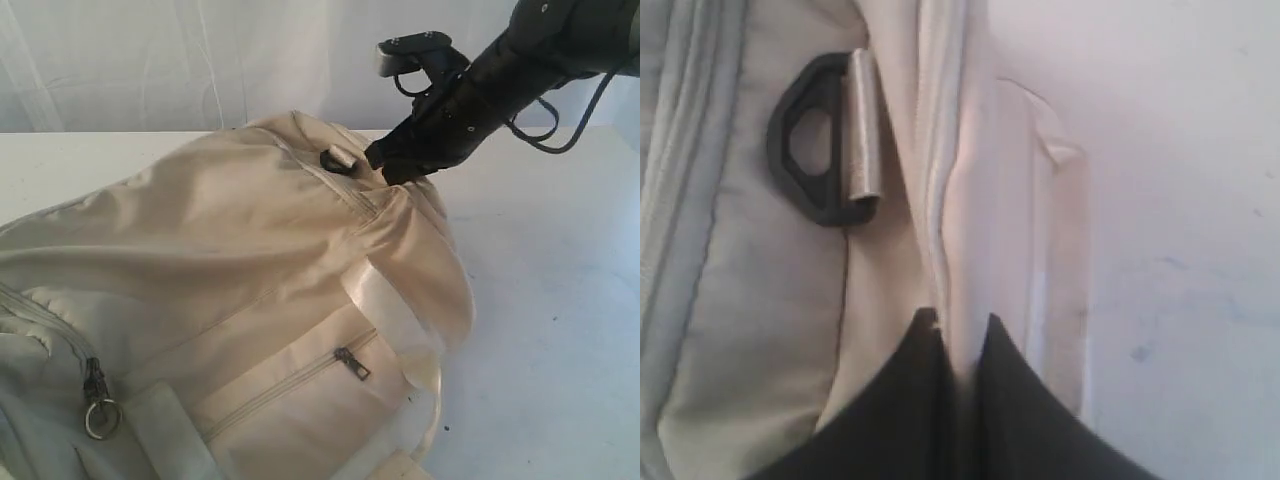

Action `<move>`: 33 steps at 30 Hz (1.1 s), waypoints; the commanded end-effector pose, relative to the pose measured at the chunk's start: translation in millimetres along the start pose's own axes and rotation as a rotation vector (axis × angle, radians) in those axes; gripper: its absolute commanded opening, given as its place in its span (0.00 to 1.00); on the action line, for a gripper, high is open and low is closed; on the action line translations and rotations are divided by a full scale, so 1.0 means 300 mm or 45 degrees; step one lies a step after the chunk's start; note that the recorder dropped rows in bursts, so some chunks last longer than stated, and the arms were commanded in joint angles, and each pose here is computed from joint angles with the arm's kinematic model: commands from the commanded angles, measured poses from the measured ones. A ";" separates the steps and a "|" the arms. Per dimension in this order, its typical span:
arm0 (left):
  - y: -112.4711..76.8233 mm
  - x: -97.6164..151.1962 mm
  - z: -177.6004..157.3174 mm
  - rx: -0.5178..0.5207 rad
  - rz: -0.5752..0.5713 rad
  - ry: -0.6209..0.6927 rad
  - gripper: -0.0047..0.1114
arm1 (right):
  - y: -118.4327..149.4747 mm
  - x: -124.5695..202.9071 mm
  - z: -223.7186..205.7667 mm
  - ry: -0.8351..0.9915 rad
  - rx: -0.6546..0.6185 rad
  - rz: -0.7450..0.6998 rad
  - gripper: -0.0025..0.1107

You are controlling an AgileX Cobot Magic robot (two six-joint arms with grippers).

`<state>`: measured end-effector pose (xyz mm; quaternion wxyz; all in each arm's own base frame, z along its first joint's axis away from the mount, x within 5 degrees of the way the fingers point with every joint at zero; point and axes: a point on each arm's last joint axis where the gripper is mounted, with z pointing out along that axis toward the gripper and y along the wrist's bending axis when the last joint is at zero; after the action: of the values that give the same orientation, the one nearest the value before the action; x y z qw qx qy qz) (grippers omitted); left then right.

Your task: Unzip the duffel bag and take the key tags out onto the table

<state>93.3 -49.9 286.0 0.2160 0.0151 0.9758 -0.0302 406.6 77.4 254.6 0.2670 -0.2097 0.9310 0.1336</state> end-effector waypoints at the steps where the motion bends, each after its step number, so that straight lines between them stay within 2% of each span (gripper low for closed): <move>1: 0.003 0.022 0.035 0.003 -0.050 0.021 0.73 | -0.069 0.038 -0.073 0.151 0.266 0.093 0.02; 8: -0.015 -0.003 0.039 0.082 -0.058 -0.091 0.73 | -0.103 0.094 -0.212 0.191 0.299 0.238 0.02; 12: -0.013 -0.020 0.040 0.073 -0.032 -0.170 0.73 | -0.068 0.176 -0.257 0.242 0.285 0.261 0.02; 16: -0.027 -0.023 0.080 0.124 -0.036 -0.231 0.73 | -0.015 0.268 -0.301 0.268 0.271 0.287 0.02; 21: -0.023 -0.022 0.150 0.011 0.009 -0.204 0.73 | 0.033 0.320 -0.364 0.247 0.255 0.312 0.02; 22: -0.021 -0.036 0.166 -0.046 0.018 -0.224 0.73 | 0.051 0.339 -0.381 0.246 0.242 0.323 0.02; 24: -0.029 -0.058 0.181 -0.063 0.041 -0.271 0.73 | 0.075 0.367 -0.398 0.245 0.213 0.343 0.02; 28: -0.039 -0.077 0.212 -0.111 0.057 -0.272 0.57 | 0.089 0.404 -0.394 0.271 0.198 0.356 0.02; 33: -0.017 -0.109 0.238 -0.227 0.084 -0.281 0.24 | 0.089 0.440 -0.365 0.307 0.192 0.367 0.02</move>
<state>147.3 -65.9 236.8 0.3196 0.0288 0.9466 0.0319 252.9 22.2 282.1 0.1757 -0.0674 0.9790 0.0780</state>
